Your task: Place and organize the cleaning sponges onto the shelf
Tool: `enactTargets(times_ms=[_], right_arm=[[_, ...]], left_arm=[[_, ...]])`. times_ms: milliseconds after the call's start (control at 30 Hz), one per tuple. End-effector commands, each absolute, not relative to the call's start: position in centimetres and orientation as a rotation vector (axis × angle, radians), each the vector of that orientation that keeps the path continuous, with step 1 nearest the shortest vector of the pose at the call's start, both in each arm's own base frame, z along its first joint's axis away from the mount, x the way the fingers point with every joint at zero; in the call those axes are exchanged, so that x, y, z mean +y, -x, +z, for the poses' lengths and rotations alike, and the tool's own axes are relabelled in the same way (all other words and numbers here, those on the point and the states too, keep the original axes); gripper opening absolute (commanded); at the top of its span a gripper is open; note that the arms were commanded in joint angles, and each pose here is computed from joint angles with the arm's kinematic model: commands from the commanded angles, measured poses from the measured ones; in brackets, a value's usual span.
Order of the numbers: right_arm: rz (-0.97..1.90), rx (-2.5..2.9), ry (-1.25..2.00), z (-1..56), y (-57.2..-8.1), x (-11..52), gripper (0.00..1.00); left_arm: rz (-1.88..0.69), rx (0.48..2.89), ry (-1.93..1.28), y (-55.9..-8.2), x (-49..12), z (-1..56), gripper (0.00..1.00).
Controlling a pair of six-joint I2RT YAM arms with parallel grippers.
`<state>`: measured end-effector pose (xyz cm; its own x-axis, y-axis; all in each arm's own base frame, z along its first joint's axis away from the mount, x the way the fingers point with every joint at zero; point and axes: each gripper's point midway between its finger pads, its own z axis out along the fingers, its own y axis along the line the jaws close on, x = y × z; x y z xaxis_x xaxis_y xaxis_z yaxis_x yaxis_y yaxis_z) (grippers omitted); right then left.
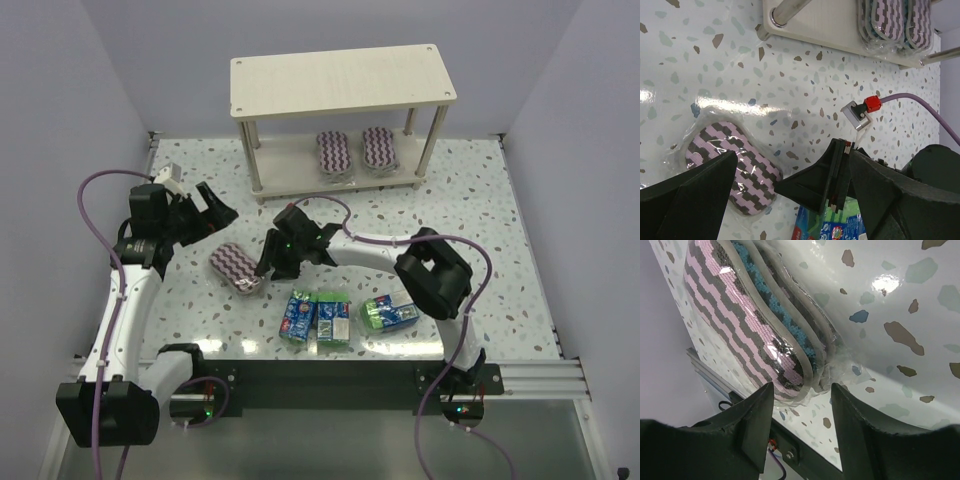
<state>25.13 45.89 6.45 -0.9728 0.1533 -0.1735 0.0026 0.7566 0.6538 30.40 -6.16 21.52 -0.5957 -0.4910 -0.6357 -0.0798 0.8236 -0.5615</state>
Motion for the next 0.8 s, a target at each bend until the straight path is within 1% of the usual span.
enactTargets(times_ms=[0,133,233,267,333,367,433,533,567,633,667,700,767], right_arm=[[1.111,2.702,-0.065,7.8,-25.5,48.0,0.54],[1.103,2.715,-0.054,6.6,-25.8,48.5,0.52],[1.098,2.729,-0.048,5.5,-25.8,48.7,0.45],[1.095,2.741,-0.051,5.2,-25.7,48.6,0.38],[1.092,2.749,-0.047,4.8,-25.4,48.4,0.29],[1.092,2.749,-0.049,4.8,-25.3,48.3,0.15],[1.102,2.736,-0.061,5.3,-25.4,47.8,0.00],[1.118,2.732,-0.089,5.8,-25.6,46.9,0.00],[1.147,2.706,-0.092,7.1,-25.8,46.8,0.00],[1.184,2.693,-0.147,7.8,-26.2,46.0,0.00],[1.236,2.650,-0.159,9.9,-26.5,45.6,0.00],[1.241,2.645,-0.219,10.0,-27.0,44.6,0.00],[1.293,2.566,-0.245,13.3,-27.8,43.6,0.00]], left_arm=[[-0.608,2.146,0.400,-30.7,-5.9,21.5,1.00],[-0.607,2.149,0.403,-30.7,-5.8,21.4,1.00],[-0.610,2.148,0.400,-30.6,-5.9,21.4,1.00],[-0.610,2.151,0.401,-30.6,-5.9,21.3,1.00],[-0.608,2.152,0.401,-30.5,-5.9,21.3,1.00],[-0.605,2.149,0.399,-30.5,-5.8,21.4,1.00],[-0.599,2.152,0.401,-30.4,-5.8,21.3,1.00],[-0.599,2.150,0.401,-30.3,-5.8,21.3,1.00],[-0.601,2.148,0.399,-30.3,-5.8,21.4,1.00],[-0.599,2.149,0.400,-30.4,-5.8,21.5,1.00],[-0.599,2.145,0.398,-30.4,-5.8,21.6,1.00],[-0.599,2.142,0.395,-30.4,-5.8,21.8,1.00],[-0.594,2.140,0.398,-30.5,-5.7,21.9,1.00]])
